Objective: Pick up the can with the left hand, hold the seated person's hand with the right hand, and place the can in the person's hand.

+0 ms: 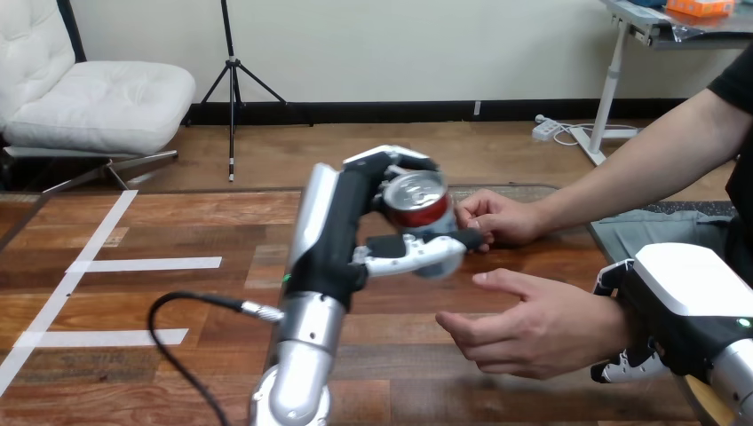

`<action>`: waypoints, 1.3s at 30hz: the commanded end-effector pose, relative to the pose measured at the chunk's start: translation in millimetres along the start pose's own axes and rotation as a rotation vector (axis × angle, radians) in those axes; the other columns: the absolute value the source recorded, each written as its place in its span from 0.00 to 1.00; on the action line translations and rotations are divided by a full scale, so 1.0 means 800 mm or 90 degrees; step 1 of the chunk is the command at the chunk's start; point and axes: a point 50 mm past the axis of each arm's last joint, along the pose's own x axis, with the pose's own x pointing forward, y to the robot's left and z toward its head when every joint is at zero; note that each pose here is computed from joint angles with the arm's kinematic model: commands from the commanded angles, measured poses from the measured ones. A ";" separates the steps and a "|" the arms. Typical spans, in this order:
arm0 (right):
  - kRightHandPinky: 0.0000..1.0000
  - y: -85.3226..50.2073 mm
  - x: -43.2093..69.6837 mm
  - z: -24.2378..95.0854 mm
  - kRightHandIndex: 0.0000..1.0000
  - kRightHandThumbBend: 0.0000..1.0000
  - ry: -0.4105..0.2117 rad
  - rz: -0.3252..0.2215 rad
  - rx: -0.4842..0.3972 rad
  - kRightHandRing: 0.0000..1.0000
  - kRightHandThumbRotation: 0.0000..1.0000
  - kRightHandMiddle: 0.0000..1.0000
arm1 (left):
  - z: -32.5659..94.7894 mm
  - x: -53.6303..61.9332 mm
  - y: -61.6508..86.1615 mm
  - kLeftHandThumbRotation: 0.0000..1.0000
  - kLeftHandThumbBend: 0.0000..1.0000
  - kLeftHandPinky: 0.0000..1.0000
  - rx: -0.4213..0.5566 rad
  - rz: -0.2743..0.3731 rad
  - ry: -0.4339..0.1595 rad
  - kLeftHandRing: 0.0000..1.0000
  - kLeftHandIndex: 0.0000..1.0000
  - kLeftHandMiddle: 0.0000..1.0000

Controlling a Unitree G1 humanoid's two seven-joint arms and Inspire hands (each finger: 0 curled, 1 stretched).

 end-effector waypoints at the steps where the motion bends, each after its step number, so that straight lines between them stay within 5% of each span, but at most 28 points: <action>1: 0.35 -0.014 0.003 0.009 0.52 0.76 -0.018 -0.033 0.014 0.44 0.00 0.51 | 0.022 0.023 -0.009 0.00 0.70 0.41 -0.006 -0.012 -0.051 0.40 0.54 0.43; 29: 0.32 -0.011 0.001 0.015 0.54 0.72 -0.033 -0.040 0.000 0.42 0.00 0.50 | 0.032 0.034 -0.048 0.00 0.73 0.46 -0.023 -0.065 -0.067 0.41 0.53 0.44; 35: 0.33 -0.012 0.001 0.015 0.54 0.71 -0.031 -0.040 0.003 0.42 0.00 0.51 | 0.008 0.029 -0.052 0.00 0.74 0.47 -0.017 -0.078 -0.047 0.42 0.55 0.44; 39: 0.34 -0.014 0.000 0.016 0.54 0.71 -0.036 -0.052 0.008 0.43 0.00 0.51 | 0.006 0.028 -0.056 0.00 0.74 0.48 -0.024 -0.083 -0.049 0.43 0.56 0.45</action>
